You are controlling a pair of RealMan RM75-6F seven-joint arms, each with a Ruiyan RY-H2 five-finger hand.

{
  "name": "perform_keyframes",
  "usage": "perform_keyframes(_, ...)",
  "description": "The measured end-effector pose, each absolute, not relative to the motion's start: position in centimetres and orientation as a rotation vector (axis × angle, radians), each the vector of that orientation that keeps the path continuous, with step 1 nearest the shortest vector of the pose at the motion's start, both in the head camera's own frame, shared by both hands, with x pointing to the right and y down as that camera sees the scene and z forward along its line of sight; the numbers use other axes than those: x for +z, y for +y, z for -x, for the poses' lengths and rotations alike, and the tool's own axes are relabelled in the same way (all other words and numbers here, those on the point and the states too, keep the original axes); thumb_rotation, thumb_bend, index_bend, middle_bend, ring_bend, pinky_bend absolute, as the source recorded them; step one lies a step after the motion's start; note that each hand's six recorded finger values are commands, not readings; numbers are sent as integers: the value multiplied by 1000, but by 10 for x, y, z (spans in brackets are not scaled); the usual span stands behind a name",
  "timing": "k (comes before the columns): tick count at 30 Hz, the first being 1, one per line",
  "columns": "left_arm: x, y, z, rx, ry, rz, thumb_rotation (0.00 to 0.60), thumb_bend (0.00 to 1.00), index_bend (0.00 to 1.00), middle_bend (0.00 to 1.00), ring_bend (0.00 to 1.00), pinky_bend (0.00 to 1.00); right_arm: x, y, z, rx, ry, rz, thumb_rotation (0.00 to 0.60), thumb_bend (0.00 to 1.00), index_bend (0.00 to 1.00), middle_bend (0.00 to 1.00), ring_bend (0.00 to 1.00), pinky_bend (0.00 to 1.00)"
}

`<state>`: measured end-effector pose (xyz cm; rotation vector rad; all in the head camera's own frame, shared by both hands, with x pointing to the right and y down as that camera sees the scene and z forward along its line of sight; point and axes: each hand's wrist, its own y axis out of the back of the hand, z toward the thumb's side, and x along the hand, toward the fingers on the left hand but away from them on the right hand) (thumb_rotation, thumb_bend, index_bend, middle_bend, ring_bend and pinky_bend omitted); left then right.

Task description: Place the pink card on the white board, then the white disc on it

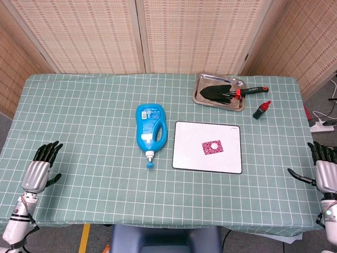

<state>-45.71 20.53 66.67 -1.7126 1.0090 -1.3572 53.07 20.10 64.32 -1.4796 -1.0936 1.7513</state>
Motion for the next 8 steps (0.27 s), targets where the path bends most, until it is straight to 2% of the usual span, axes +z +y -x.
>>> perform_keyframes(8, 669, 205, 458, -1366, 1010, 1722, 600, 192, 0, 0, 0, 0, 653, 201, -531, 1790, -1056, 1475, 168, 0, 0, 0, 0, 0)
